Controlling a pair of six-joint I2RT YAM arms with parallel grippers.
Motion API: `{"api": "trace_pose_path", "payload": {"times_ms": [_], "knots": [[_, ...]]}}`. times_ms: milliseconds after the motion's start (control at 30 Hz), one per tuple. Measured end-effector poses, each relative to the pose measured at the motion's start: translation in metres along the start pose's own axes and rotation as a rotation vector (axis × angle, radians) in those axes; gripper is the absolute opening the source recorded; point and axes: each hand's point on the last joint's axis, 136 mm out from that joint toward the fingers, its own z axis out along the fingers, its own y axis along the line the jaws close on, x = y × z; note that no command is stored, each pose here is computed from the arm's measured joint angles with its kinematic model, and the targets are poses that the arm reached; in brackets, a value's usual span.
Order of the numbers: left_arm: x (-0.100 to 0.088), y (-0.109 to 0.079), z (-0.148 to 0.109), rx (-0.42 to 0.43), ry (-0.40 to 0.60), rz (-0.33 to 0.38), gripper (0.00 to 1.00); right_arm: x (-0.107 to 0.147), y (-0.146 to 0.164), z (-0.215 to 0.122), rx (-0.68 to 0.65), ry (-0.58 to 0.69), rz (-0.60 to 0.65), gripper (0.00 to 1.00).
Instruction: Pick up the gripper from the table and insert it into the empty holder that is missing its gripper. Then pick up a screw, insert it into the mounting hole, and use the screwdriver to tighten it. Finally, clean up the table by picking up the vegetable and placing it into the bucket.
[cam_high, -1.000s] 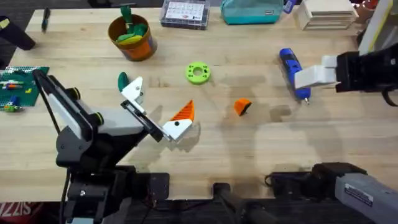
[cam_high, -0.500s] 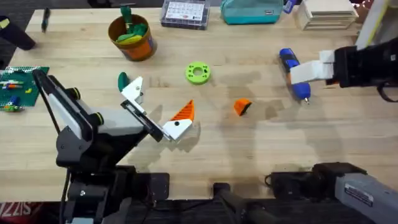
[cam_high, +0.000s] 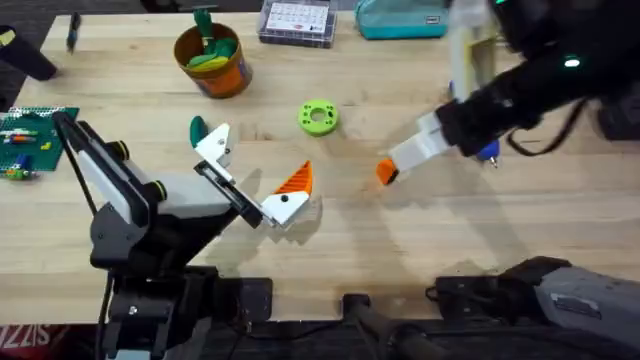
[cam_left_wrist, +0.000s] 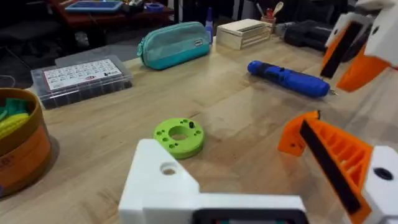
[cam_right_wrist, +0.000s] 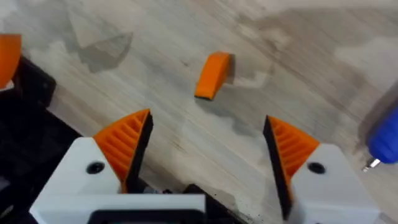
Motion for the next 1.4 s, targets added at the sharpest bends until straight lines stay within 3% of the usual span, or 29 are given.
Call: {"api": "trace_pose_path", "payload": {"times_ms": [200, 667, 900, 967, 1100, 1200, 1267, 1300, 1400], "knots": [[0.0, 0.0, 0.0, 0.0, 0.0, 0.0, 0.985, 0.005, 0.013, 0.028, -0.018, 0.118, -0.039, 0.994], [0.0, 0.0, 0.0, 0.0, 0.0, 0.0, 0.985, 0.003, 0.008, 0.078, 0.145, 0.246, -0.11, 0.994], [0.0, 0.0, 0.0, 0.0, 0.0, 0.0, 0.985, 0.001, 0.005, 0.084, 0.156, 0.247, -0.109, 0.872], [0.0, 0.0, 0.0, 0.0, 0.0, 0.0, 0.985, 0.001, 0.005, 0.084, 0.156, 0.247, -0.108, 0.8], [0.0, 0.0, 0.0, 0.0, 0.0, 0.0, 0.985, 0.001, 0.005, 0.084, 0.158, 0.247, -0.1, 0.449], [0.0, 0.0, 0.0, 0.0, 0.0, 0.0, 0.985, 0.0, 0.005, 0.084, 0.158, 0.245, -0.099, 0.305], [0.0, 0.0, 0.0, 0.0, 0.0, 0.0, 0.985, 0.0, 0.004, 0.084, 0.161, 0.241, -0.099, 0.07], [0.0, 0.0, 0.0, 0.0, 0.0, 0.0, 0.985, -0.001, 0.004, 0.085, 0.161, 0.239, -0.094, 0.02], [0.0, 0.0, 0.0, 0.0, 0.0, 0.0, 0.985, -0.001, 0.004, 0.085, 0.161, 0.238, -0.095, 0.006]]}}
